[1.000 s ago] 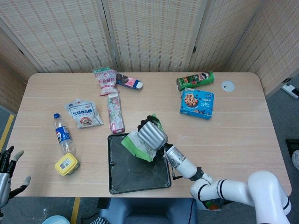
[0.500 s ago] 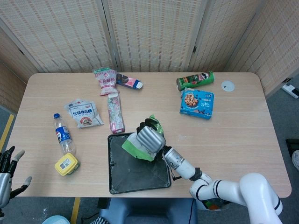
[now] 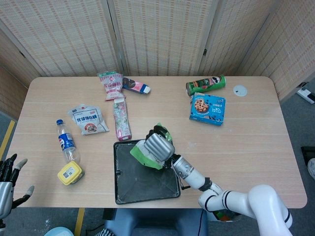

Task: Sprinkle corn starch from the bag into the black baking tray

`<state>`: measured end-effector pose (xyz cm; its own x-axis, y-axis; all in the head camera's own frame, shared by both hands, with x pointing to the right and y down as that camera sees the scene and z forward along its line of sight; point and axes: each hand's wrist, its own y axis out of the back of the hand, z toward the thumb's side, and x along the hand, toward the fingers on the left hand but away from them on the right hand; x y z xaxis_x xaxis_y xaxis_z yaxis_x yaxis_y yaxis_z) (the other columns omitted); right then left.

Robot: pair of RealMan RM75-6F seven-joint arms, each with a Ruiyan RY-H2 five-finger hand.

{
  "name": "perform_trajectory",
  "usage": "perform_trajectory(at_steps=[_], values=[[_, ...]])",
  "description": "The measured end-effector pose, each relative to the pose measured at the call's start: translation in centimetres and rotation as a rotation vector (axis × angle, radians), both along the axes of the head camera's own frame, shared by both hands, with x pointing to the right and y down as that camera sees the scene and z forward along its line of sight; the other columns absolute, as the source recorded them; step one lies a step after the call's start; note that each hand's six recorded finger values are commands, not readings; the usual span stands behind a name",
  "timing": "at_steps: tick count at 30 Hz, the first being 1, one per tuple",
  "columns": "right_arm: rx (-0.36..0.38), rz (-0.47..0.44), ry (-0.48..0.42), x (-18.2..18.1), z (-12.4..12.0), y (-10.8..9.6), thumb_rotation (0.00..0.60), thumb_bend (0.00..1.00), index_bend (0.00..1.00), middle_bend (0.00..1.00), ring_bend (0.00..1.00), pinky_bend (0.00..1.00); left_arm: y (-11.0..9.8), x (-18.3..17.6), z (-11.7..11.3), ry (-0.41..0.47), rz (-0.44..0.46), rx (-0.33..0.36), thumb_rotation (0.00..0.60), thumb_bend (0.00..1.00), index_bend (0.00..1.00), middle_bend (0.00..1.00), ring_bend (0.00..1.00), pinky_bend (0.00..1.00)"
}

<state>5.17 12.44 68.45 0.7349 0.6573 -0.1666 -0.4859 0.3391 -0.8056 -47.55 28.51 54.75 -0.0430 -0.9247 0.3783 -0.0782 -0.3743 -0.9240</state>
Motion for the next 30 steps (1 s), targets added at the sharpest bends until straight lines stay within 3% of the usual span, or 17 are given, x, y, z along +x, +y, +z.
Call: perform_trajectory(at_steps=[7, 16, 27, 30], values=[[-0.008, 0.012, -0.012, 0.09, 0.18, 0.12, 0.6, 0.51, 0.73, 0.71, 0.81, 0.68, -0.06, 0.09, 0.03, -0.001, 0.002, 0.001, 0.6, 0.32, 0.17, 0.0, 0.02, 0.0], [0.049, 0.004, -0.015, 0.29, 0.41, 0.32, 0.6, 0.51, 0.73, 0.73, 0.82, 0.68, -0.16, 0.13, 0.16, -0.005, 0.0, -0.005, 0.6, 0.32, 0.17, 0.0, 0.02, 0.0], [-0.002, 0.054, -0.081, 0.7, 0.81, -0.12, 0.6, 0.51, 0.74, 0.74, 0.85, 0.71, -0.19, 0.18, 0.23, -0.008, 0.0, -0.012, 0.6, 0.32, 0.17, 0.0, 0.02, 0.0], [-0.003, 0.067, -0.083, 0.98, 0.93, -0.36, 0.6, 0.51, 0.73, 0.78, 0.88, 0.77, -0.19, 0.19, 0.21, -0.009, -0.001, -0.012, 0.6, 0.32, 0.17, 0.0, 0.02, 0.0]])
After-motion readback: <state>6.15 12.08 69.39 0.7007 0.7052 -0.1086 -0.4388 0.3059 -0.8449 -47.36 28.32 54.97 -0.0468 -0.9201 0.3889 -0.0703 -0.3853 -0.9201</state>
